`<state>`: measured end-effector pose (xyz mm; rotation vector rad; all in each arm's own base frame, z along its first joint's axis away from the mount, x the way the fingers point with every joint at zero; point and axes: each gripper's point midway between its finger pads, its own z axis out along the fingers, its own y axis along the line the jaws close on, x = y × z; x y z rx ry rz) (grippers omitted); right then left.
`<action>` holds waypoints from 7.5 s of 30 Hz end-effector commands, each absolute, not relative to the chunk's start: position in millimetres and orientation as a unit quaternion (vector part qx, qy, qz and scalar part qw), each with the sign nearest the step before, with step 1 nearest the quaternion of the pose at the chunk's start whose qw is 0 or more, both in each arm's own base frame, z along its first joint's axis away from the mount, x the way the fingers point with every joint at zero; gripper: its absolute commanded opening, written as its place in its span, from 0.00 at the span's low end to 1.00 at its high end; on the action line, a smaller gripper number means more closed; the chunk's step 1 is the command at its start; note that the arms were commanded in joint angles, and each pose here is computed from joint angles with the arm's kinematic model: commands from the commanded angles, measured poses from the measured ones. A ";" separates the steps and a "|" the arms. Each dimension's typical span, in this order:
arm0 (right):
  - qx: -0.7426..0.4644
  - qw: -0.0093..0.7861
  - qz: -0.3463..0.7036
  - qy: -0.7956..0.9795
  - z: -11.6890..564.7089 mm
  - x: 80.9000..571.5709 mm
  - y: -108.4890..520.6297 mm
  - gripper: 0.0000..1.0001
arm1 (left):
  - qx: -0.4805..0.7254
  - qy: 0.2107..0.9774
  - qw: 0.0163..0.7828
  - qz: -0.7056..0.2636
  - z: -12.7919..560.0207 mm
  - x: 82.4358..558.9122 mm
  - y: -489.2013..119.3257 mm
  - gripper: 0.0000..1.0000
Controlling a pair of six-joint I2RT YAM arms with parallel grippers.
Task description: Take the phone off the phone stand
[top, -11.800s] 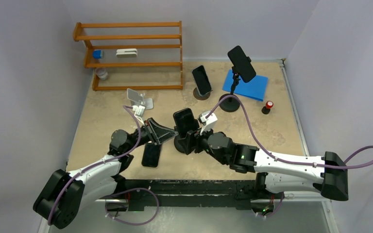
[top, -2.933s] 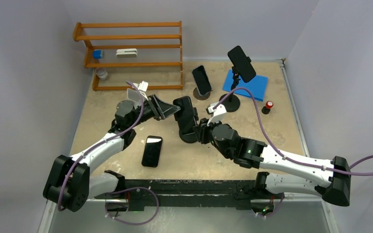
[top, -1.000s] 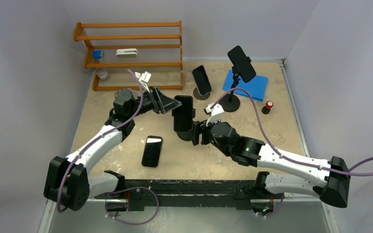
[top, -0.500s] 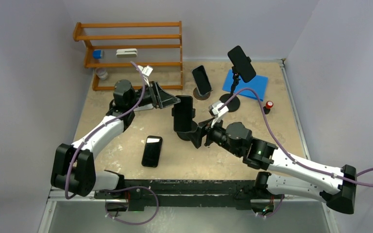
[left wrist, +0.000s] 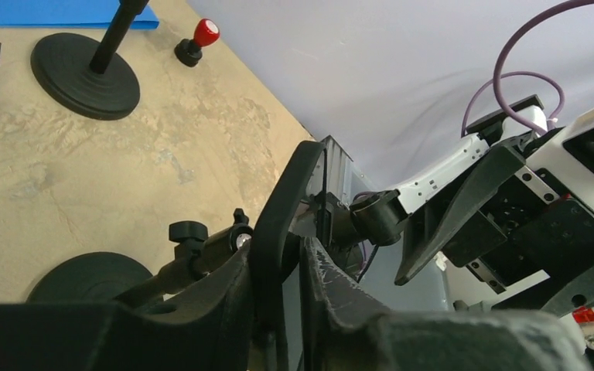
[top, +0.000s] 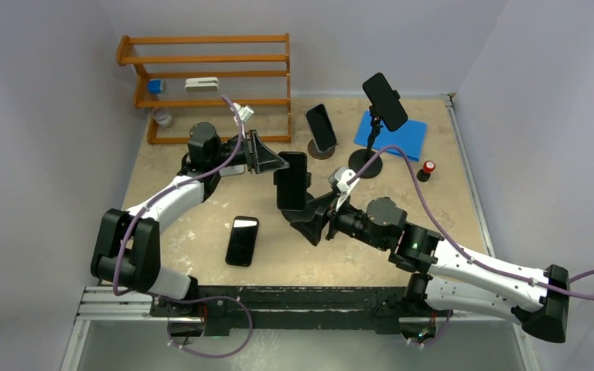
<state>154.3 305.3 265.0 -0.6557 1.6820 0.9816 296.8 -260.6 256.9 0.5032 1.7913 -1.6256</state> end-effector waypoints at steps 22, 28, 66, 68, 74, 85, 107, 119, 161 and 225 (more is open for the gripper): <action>-0.060 0.574 0.270 0.771 273.7 227.5 271.5 0.93 | 0.031 0.689 0.419 -0.590 269.9 280.5 -274.0 0.00; -0.092 0.565 0.241 0.784 263.6 225.8 272.9 0.95 | -0.045 0.706 0.429 -0.561 262.8 286.8 -261.0 0.00; -0.219 0.503 0.206 0.810 232.1 243.4 303.4 0.84 | -0.067 0.733 0.420 -0.531 255.8 285.1 -257.9 0.00; -0.219 0.504 0.207 0.810 231.6 244.8 304.9 0.85 | -0.067 0.733 0.419 -0.532 255.6 284.9 -258.5 0.00; -0.216 0.509 0.208 0.807 230.4 249.8 308.1 0.84 | -0.064 0.733 0.418 -0.533 255.4 284.3 -259.0 0.00; -0.215 0.516 0.211 0.802 231.6 250.5 303.4 0.35 | -0.040 0.730 0.435 -0.525 262.6 275.6 -253.2 0.25; -0.234 0.507 0.231 0.797 235.5 238.2 301.4 0.00 | 0.030 0.732 0.497 -0.466 249.8 246.1 -207.7 0.75; -0.235 0.509 0.237 0.793 236.1 238.3 304.7 0.00 | 0.096 0.676 0.485 -0.546 261.1 225.3 -230.5 0.81; -0.234 0.501 0.240 0.798 228.8 237.2 306.6 0.00 | 0.122 0.635 0.398 -0.650 256.8 227.6 -264.2 0.48; -0.141 0.495 0.265 0.815 217.9 245.0 275.5 0.00 | 0.020 0.699 0.378 -0.606 202.8 251.9 -233.1 0.00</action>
